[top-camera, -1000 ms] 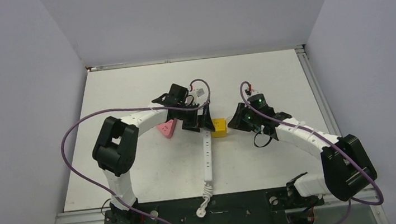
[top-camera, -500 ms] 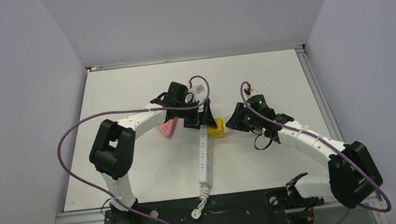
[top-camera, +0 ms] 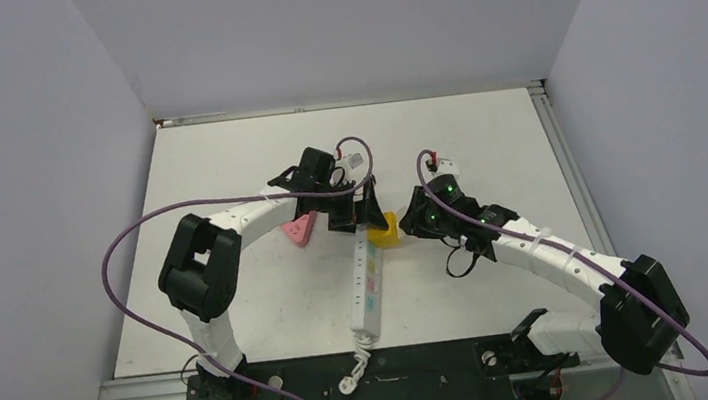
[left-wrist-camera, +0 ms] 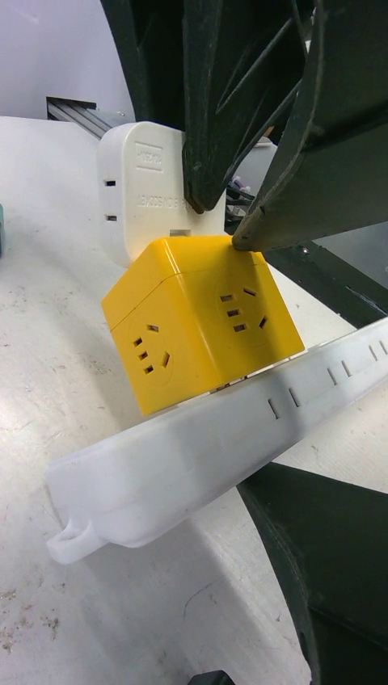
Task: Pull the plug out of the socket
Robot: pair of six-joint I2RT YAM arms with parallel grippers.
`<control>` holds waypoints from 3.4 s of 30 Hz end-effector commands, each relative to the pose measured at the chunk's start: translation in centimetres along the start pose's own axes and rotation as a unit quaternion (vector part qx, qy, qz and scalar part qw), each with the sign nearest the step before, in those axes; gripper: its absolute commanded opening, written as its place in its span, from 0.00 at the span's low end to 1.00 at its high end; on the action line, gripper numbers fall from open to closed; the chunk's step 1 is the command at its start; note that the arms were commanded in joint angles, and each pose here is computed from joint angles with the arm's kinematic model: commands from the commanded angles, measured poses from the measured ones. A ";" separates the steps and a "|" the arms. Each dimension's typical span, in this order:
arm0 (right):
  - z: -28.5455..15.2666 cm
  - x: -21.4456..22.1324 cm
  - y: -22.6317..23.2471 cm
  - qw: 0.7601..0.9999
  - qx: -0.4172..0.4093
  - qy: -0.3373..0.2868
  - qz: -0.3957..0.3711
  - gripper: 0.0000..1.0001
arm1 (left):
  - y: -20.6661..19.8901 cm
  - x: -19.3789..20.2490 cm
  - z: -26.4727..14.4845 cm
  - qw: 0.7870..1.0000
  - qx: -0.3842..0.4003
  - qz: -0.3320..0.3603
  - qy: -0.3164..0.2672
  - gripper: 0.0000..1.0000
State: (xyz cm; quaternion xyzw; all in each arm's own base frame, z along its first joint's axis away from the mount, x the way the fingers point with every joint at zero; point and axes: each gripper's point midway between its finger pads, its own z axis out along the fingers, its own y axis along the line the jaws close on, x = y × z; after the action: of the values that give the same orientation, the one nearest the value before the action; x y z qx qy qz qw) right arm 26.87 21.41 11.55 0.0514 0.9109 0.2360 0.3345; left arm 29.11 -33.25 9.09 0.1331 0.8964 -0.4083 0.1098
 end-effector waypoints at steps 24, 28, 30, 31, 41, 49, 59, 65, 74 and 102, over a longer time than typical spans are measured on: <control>-1.6 -3.2 3.0 0.995 0.051 -0.080 -0.015 0.05 | -1.7 -3.7 -4.0 0.995 -0.045 0.017 -0.091 0.96; -1.5 -3.0 3.5 0.996 0.037 -0.076 -0.015 0.05 | -2.7 -3.5 -3.7 0.996 -0.015 0.025 -0.088 0.96; -1.4 -3.0 3.8 0.996 0.031 -0.076 -0.016 0.05 | -3.4 -3.0 -3.1 0.997 0.002 0.028 -0.076 0.96; -1.5 -3.0 3.9 0.996 0.030 -0.077 -0.017 0.05 | -3.6 -2.8 -2.8 0.997 0.007 0.031 -0.070 0.96; -1.6 -3.0 4.6 0.997 0.016 -0.079 -0.019 0.05 | -2.9 -1.6 -0.8 0.999 -0.006 0.032 -0.039 0.96; -1.5 -2.6 4.4 0.997 0.014 -0.076 -0.018 0.05 | -0.8 -0.6 0.4 0.999 -0.031 0.005 -0.022 0.96; -1.0 -1.6 3.3 0.997 0.029 -0.064 -0.020 0.05 | 1.9 0.8 2.3 0.998 -0.056 -0.009 0.002 0.93; -0.3 -0.7 2.1 0.997 0.047 -0.052 -0.017 0.05 | 3.7 1.4 2.9 0.996 -0.084 -0.008 0.016 0.70; 0.0 -0.8 1.1 0.999 0.017 -0.038 0.022 0.05 | 4.6 2.3 3.6 0.994 -0.104 -0.004 0.034 0.58; -0.9 -2.9 1.3 0.995 -0.044 -0.052 0.073 0.05 | 4.9 4.1 5.1 0.991 -0.112 0.004 0.069 0.27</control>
State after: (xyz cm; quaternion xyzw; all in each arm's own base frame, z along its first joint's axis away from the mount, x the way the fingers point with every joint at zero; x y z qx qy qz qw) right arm 27.92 21.34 12.26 0.1165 0.8967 0.2482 0.3474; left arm 28.91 -36.45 8.62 0.1473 0.8944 -0.4104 0.0997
